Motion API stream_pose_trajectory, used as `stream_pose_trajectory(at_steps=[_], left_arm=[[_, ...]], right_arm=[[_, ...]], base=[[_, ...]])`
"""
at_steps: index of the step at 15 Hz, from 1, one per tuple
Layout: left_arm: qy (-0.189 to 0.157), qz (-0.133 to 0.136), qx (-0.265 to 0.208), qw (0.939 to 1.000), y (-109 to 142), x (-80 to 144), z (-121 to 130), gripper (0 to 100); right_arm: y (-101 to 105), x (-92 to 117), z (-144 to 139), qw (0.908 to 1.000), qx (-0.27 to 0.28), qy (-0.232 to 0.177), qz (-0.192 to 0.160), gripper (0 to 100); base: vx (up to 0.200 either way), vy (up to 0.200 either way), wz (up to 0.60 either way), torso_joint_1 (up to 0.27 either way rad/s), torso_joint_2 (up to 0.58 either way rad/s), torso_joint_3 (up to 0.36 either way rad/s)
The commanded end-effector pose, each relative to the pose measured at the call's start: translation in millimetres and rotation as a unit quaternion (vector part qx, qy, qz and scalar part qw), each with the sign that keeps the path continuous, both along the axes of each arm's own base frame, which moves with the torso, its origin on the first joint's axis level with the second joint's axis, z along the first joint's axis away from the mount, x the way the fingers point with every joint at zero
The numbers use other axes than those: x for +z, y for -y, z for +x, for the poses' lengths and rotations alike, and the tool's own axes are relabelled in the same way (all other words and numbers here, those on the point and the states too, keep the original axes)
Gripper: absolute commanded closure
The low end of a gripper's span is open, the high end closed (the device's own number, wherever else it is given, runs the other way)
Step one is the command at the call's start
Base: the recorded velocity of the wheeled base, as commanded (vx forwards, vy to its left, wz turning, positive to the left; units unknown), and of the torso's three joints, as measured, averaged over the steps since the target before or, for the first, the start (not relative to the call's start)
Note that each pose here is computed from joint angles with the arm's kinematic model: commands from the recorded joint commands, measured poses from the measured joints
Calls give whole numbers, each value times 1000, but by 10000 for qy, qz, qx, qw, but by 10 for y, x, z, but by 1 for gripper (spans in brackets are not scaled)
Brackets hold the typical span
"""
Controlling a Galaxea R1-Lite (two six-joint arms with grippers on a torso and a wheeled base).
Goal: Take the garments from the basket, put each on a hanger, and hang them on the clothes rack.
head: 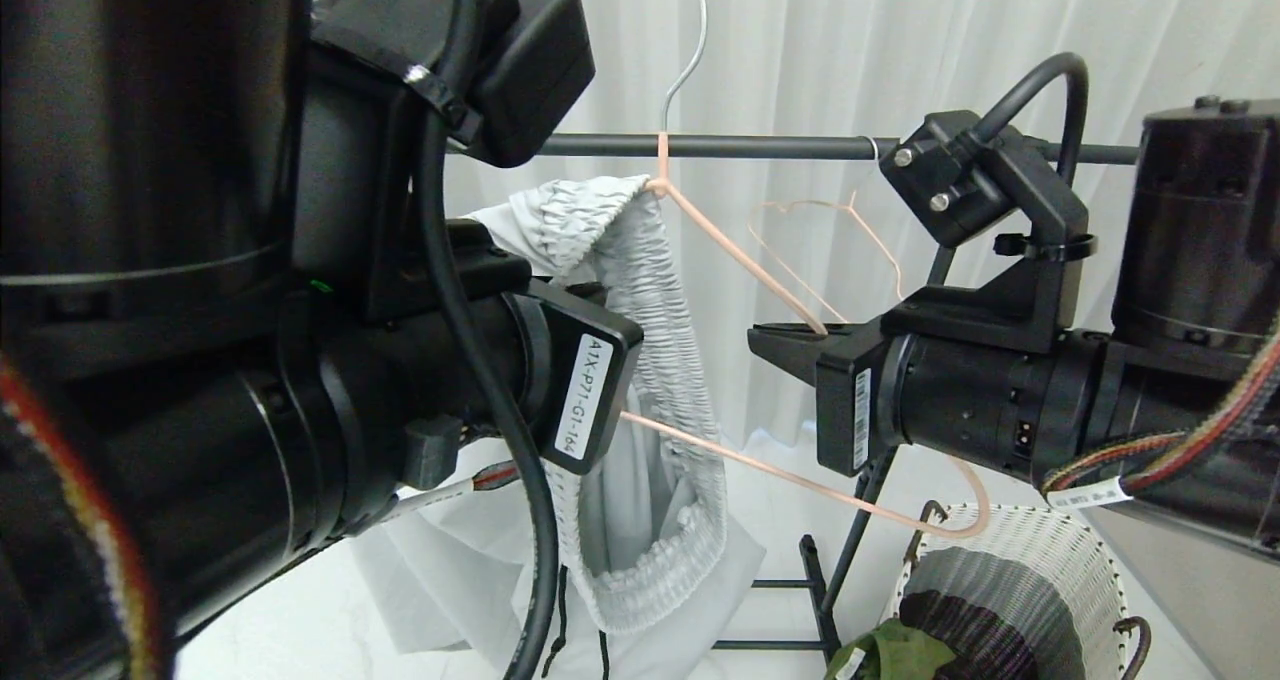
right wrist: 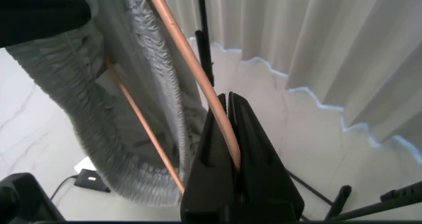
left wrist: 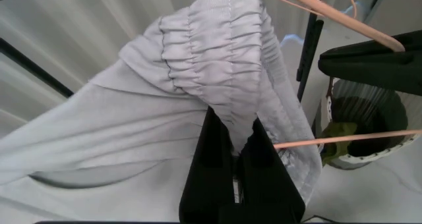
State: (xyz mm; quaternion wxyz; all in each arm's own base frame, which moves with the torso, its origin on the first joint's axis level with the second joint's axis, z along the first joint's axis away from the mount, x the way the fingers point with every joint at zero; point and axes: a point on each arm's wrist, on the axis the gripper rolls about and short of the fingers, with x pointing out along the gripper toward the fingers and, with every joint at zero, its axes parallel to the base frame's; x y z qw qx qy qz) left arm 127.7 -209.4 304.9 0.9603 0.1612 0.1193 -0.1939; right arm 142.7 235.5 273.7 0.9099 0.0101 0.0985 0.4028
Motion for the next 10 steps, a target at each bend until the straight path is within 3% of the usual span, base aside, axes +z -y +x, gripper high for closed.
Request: stream_pose_trajectory(at_steps=[1, 6, 10], left_arm=[[-6, 12, 1, 10000, 8, -9, 4, 0], [13, -35, 3, 10000, 6, 2, 3, 0], [233, -264, -36, 9994, -149, 89, -80, 0]], right_arm=[[15, 20, -13, 10000, 10, 28, 28, 100], [25, 56, 36, 9985, -45, 460, 286, 100], [202, 59, 112, 9967, -308, 729, 168, 100]], base=[[0, 0, 0, 0, 0, 0], [0, 0, 0, 0, 0, 0], [0, 0, 0, 0, 0, 0]])
